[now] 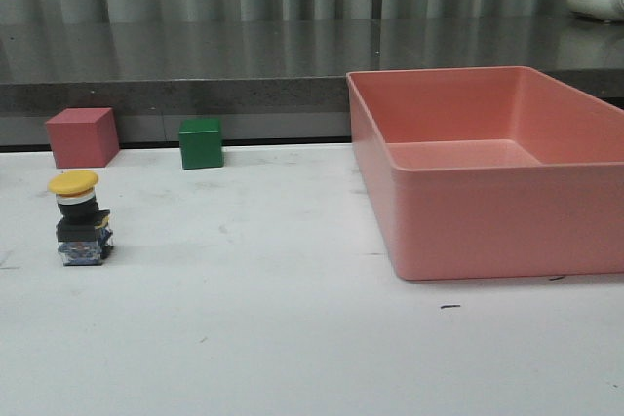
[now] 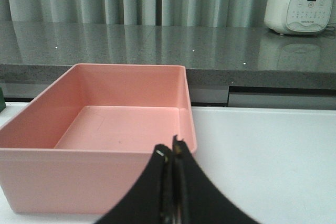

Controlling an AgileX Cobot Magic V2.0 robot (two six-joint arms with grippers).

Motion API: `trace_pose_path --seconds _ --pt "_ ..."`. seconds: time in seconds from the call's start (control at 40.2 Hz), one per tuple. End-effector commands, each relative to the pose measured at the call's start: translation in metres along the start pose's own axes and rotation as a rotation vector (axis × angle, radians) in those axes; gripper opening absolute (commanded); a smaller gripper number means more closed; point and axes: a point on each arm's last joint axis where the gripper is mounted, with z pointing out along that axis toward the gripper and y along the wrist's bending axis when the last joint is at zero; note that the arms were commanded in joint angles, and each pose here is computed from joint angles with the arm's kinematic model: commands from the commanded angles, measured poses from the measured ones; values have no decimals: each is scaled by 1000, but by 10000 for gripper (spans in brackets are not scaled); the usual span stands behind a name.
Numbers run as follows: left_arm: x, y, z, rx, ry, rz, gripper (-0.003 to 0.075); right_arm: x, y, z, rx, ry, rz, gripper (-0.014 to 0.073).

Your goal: Place and stand button with both arms

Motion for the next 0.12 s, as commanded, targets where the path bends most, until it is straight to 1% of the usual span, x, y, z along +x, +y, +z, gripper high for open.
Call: trace_pose_path --seconds 0.0,0.099 --pt "-6 0 -2 8 -96 -9 -20 -10 0 -2 -2 -110 -23 -69" --pt "-6 0 -2 8 -96 -9 -20 -10 0 -2 -2 -110 -23 -69"
